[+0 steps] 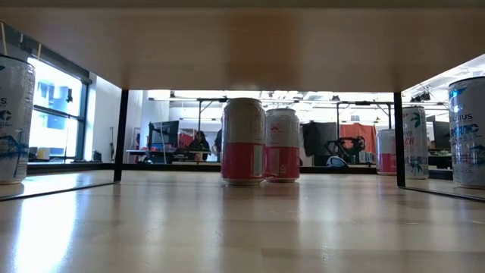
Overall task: Place canned beverage on shelf
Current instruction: Put the red-black soda can on the shelf aligned with the other red-black soda cans
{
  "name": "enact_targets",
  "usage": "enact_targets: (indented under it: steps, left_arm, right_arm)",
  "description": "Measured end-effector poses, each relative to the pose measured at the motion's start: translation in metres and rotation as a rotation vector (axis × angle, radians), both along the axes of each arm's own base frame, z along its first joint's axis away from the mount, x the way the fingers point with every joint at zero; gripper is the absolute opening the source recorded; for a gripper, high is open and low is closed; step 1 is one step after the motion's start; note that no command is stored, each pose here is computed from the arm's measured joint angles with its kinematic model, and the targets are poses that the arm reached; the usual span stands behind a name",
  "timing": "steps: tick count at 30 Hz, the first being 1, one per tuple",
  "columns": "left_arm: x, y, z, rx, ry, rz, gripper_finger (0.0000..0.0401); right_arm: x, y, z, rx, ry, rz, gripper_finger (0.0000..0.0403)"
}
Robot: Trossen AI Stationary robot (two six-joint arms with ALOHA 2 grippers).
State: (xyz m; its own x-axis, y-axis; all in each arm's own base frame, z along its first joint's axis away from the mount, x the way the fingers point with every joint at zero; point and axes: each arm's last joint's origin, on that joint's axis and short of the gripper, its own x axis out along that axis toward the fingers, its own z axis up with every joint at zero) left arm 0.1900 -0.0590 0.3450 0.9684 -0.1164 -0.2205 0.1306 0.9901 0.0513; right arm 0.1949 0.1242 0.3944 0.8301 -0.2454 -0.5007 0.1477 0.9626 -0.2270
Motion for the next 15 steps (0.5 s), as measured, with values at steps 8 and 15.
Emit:
enact_targets:
  steps: [8, 15]
  left_arm:
    - [-0.027, 0.012, 0.006, -0.03, 0.242, 0.129, 0.0216]
    - [-0.056, 0.02, -0.002, -0.185, 0.427, 0.187, 0.0216]
  right_arm:
    - [-0.001, -0.003, 0.014, -0.007, -0.064, -0.05, 0.0344]
    - [-0.001, -0.002, 0.014, 0.022, -0.076, -0.057, 0.0344]
